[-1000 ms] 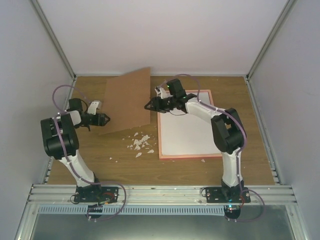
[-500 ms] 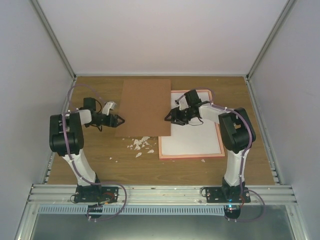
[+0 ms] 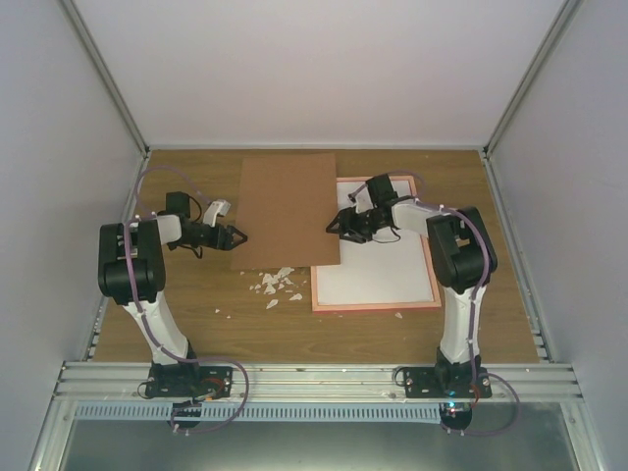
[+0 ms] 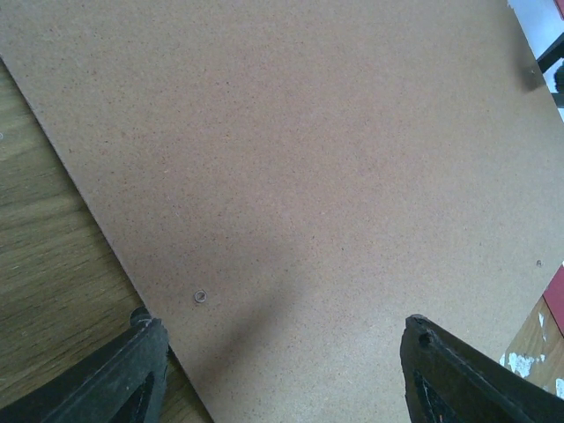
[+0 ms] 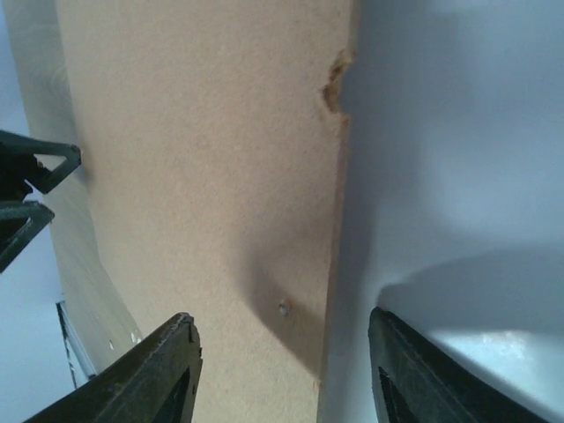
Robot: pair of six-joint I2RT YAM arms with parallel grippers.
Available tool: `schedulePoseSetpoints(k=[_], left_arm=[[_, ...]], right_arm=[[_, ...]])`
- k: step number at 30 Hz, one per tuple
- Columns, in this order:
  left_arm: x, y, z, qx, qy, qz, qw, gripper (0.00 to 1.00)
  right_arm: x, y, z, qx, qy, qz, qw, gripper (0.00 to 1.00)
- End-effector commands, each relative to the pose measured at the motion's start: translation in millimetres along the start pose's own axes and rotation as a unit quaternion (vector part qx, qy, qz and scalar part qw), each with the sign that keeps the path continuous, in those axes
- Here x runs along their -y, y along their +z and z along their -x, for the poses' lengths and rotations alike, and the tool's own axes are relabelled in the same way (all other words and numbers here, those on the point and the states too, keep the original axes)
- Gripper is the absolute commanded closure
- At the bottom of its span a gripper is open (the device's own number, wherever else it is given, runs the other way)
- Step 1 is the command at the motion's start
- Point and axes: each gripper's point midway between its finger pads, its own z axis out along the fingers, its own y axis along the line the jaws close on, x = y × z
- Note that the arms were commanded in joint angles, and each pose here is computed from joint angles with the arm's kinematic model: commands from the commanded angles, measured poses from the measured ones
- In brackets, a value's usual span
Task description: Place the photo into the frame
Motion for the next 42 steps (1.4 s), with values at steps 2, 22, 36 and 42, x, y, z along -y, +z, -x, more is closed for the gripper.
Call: schedulePoseSetpoints(k=[2, 22, 36, 42], left_arm=[[-1, 14, -54, -0.084, -0.081, 0.005, 0.993, 0.27], [11, -73, 61, 0.059, 0.017, 0.084, 0.995, 0.06], [84, -175, 190, 0.232, 0.027, 0.068, 0.97, 0.01], [109, -205, 219, 0.313, -0.012, 0.078, 0.947, 0.01]], right_arm=[[-11, 3, 15, 0.0, 0.002, 0.029, 1.0, 0.56], [-131, -87, 63, 0.119, -0.204, 0.102, 0.967, 0.99], [-205, -174, 119, 0.281, -0.382, -0.01, 0.88, 0.99], [-236, -169, 134, 0.328, -0.424, -0.079, 0.84, 0.99]])
